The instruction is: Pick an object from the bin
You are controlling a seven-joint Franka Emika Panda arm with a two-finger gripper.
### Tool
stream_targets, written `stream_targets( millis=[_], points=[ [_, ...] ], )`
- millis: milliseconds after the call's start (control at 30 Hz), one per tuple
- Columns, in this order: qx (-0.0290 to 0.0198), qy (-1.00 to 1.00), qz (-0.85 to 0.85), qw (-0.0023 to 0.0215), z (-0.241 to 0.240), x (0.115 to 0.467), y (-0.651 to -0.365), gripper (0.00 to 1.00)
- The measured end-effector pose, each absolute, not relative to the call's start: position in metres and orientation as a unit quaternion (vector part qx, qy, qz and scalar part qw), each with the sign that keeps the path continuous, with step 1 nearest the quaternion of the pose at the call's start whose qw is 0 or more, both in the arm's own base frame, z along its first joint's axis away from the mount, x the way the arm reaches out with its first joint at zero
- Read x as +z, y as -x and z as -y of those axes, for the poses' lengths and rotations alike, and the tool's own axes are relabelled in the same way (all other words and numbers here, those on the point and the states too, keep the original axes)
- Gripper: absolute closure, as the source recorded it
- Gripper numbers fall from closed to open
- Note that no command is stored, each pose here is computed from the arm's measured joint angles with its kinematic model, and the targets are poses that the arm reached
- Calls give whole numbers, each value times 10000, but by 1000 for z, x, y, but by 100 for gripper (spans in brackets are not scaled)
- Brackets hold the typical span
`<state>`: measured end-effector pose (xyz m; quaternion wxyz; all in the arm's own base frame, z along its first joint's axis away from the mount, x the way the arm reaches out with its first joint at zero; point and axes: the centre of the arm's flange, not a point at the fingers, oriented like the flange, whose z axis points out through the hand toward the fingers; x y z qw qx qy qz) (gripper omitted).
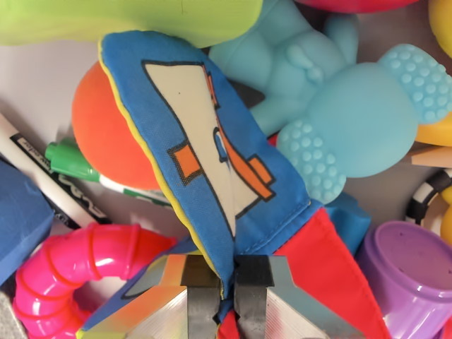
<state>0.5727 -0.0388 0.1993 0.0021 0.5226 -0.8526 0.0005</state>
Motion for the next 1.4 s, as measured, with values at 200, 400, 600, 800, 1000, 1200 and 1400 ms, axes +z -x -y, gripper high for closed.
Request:
stream_targets(
  millis=[200,400,600,800,1000,1200,1400],
  points=[
    [11,-5225,8526,6,39,210,-573,100],
    [6,-5225,8527,7,39,222,-573,100],
    [5,-5226,8526,1,39,239,-573,100],
    [0,-5226,8526,0,39,259,-573,100],
    [2,-5227,8525,-9,39,281,-573,100],
    [-4,-5228,8525,-6,39,305,-573,100],
    [-3,-5227,8525,-14,39,331,-573,100]
  ],
)
